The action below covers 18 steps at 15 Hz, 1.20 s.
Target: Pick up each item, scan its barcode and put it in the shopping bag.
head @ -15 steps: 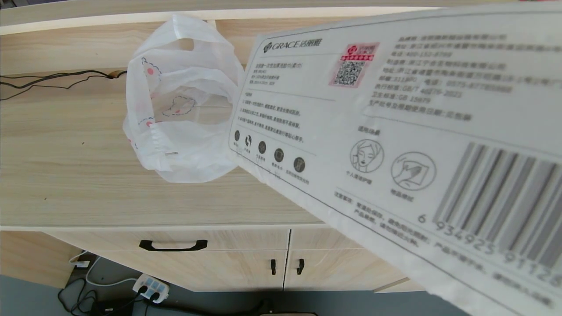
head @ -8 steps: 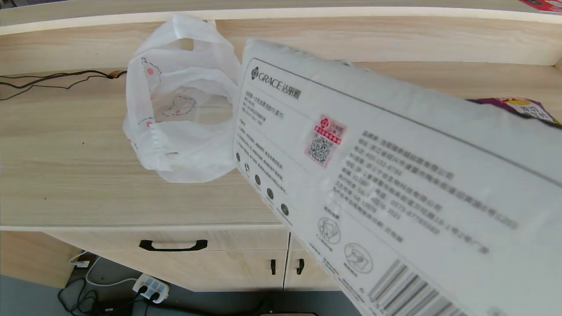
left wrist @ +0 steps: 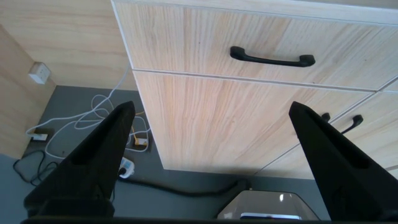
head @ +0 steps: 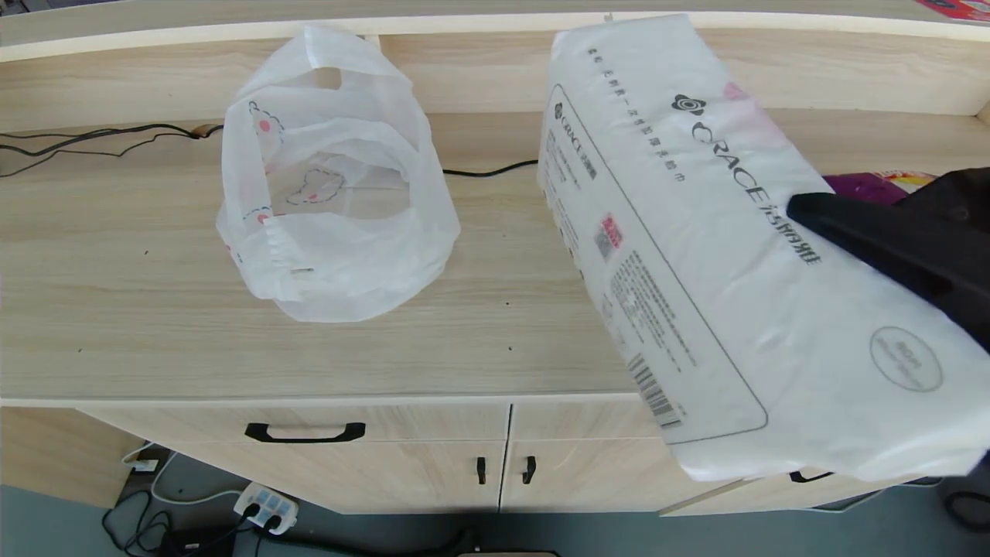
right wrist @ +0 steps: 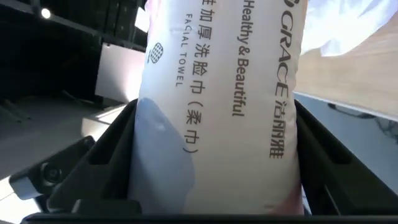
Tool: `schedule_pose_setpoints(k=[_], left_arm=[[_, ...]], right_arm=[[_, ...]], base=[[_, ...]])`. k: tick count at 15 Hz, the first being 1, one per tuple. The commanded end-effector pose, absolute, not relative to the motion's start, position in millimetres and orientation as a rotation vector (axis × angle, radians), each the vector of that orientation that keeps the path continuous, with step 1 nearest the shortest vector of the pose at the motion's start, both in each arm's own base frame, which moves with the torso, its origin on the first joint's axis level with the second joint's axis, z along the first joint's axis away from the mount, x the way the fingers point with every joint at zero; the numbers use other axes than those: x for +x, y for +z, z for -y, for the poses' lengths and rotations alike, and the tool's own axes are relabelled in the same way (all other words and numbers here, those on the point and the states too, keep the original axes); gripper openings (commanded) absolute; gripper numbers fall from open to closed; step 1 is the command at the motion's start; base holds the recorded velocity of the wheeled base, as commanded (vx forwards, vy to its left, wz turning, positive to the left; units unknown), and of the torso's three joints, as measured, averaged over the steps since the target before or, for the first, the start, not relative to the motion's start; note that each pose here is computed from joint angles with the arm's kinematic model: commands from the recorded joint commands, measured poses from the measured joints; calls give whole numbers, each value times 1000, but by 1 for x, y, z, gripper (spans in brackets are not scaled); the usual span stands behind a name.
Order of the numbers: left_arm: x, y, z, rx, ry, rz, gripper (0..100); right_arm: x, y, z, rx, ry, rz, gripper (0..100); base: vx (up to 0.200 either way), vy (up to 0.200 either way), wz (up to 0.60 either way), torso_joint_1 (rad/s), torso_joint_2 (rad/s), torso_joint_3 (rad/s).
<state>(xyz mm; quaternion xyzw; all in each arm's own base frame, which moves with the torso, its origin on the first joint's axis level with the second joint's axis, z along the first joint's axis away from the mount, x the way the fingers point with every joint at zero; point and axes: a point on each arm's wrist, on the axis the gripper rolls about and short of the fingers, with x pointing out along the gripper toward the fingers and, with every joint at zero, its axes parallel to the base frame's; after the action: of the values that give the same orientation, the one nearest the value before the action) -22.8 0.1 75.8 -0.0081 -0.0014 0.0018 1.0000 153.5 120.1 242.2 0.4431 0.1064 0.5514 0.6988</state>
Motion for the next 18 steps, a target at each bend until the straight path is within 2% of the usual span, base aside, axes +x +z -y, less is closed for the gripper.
schedule_pose_setpoints(k=[1,3,6,8,11,15,18], left_arm=[[-23,76,0,-15,3,3,100],[-23,76,0,-17,3,3,100],[-23,76,0,-17,3,3,100],[-23,76,0,-17,3,3,100],[-23,76,0,-15,3,3,100],[-23,76,0,-15,5,3,100],[-23,76,0,-17,3,3,100]], right_arm=[[159,247,-119,860,1172,-128,0],[163,245,-113,584,1070,-15,0],[169,271,-106,467,895,83,0],[188,289,-88,292,700,126,0],[210,313,-67,173,519,113,0],[252,327,-78,97,463,182,0],[279,315,-86,45,460,240,0]], base=[[0,0,0,0,0,0],[0,0,0,0,0,0],[0,0,0,0,0,0],[0,0,0,0,0,0],[0,0,0,0,0,0],[0,0,0,0,0,0],[0,0,0,0,0,0]])
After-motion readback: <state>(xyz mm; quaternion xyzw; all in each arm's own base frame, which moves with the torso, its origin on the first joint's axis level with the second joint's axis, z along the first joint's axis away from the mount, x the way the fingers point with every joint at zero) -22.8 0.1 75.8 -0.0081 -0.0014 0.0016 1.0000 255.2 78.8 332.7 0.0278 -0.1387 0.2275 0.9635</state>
